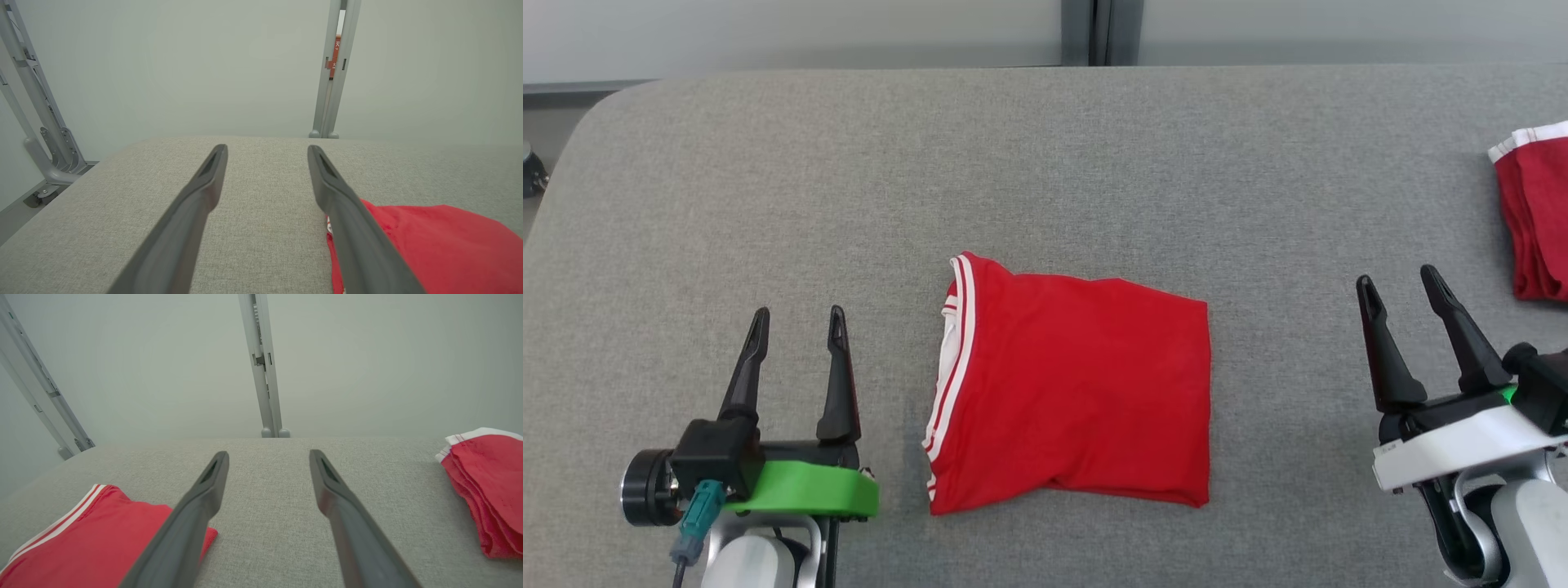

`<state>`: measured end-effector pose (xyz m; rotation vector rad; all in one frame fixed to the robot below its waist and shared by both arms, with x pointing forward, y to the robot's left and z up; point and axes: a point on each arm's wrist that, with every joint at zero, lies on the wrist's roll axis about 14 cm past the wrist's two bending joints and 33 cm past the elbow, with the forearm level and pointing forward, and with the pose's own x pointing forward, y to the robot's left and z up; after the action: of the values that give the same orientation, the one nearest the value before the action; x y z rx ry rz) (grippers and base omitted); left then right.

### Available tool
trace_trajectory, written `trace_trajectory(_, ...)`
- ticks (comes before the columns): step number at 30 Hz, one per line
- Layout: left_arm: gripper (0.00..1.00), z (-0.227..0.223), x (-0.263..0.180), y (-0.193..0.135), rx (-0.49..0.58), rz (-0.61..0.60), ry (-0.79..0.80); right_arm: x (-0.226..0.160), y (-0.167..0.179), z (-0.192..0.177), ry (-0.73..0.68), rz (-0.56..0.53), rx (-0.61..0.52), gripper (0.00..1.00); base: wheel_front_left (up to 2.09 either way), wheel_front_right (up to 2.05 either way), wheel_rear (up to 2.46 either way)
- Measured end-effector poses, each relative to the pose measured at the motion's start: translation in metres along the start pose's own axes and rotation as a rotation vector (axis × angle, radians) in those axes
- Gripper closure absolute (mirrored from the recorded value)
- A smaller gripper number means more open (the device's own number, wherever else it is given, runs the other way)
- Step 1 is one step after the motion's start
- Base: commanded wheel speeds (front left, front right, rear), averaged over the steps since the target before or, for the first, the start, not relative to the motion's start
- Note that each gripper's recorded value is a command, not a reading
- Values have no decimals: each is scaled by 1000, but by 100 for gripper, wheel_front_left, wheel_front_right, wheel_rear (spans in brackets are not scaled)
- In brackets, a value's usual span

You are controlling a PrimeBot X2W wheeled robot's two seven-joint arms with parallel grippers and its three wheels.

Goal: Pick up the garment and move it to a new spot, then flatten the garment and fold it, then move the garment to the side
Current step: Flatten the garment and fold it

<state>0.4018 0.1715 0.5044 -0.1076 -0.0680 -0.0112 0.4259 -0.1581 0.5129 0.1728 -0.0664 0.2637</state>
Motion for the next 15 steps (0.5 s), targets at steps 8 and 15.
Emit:
trace_trajectory(8,0,-10,-24,-1,17,-19,49,-39,1,14,21,-44,-33,0,0,0,0)
trace_trajectory(15,0,-9,-41,-7,20,-38,66,-67,4,31,-1,-72,-56,0,0,0,0)
